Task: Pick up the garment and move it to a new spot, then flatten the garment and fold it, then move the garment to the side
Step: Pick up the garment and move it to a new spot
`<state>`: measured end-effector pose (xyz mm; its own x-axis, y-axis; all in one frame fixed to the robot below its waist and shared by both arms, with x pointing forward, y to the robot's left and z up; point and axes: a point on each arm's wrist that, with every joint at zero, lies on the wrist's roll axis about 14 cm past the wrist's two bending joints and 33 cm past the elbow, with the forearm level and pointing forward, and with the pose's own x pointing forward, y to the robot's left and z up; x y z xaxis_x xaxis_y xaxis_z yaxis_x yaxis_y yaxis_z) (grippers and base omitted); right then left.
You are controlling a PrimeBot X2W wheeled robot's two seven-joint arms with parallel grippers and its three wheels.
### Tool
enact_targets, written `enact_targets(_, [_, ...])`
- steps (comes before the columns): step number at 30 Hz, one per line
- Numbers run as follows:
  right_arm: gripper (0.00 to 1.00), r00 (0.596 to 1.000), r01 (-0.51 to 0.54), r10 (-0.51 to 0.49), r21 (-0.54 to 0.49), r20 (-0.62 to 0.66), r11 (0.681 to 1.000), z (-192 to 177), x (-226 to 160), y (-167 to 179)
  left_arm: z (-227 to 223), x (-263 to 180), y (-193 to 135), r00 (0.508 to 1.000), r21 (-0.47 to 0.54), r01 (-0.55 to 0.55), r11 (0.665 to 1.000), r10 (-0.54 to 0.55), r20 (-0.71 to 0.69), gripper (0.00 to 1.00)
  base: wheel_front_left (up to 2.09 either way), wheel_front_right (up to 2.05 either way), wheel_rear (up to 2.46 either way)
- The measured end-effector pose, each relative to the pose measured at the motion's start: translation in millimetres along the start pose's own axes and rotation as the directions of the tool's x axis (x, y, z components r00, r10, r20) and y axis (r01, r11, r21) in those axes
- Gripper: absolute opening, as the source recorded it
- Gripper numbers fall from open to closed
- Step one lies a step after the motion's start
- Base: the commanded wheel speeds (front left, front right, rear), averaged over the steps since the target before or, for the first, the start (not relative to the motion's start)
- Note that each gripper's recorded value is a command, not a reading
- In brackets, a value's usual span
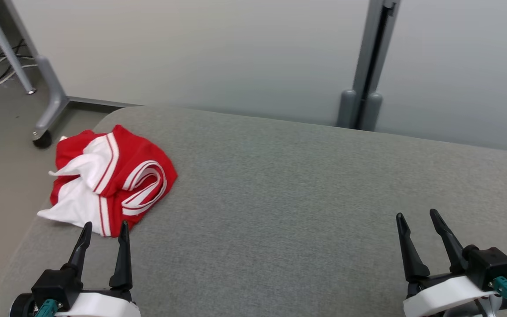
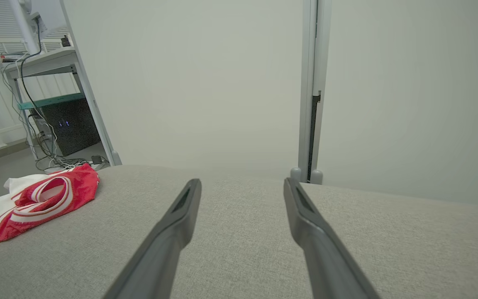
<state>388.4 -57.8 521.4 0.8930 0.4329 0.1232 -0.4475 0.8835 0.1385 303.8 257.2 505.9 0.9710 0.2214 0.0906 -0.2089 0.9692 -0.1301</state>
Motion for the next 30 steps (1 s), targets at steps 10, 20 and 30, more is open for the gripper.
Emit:
enact_targets(10, [1.0, 0.975, -0.215, 0.217, 0.046, -0.038, 0.976, -17, 31, 73, -1, -44, 65, 0.977, 0.011, -0.213, 0.977, 0.213, -0.008, 1.0, 0.0, 0.0, 0.0])
enact_targets(20, [1.0, 0.942, -0.325, 0.329, 0.072, -0.059, 0.943, -27, 42, 108, 0, -62, 88, 0.955, 0.008, -0.295, 0.955, 0.295, -0.014, 1.0, 0.0, 0.0, 0.0])
enact_targets(30, [1.0, 0.959, -0.279, 0.281, 0.069, -0.034, 0.958, -24, 58, 81, 25, 21, 97, 0.968, -0.001, -0.205, 0.979, 0.203, -0.149, 1.0, 0.0, 0.0, 0.0])
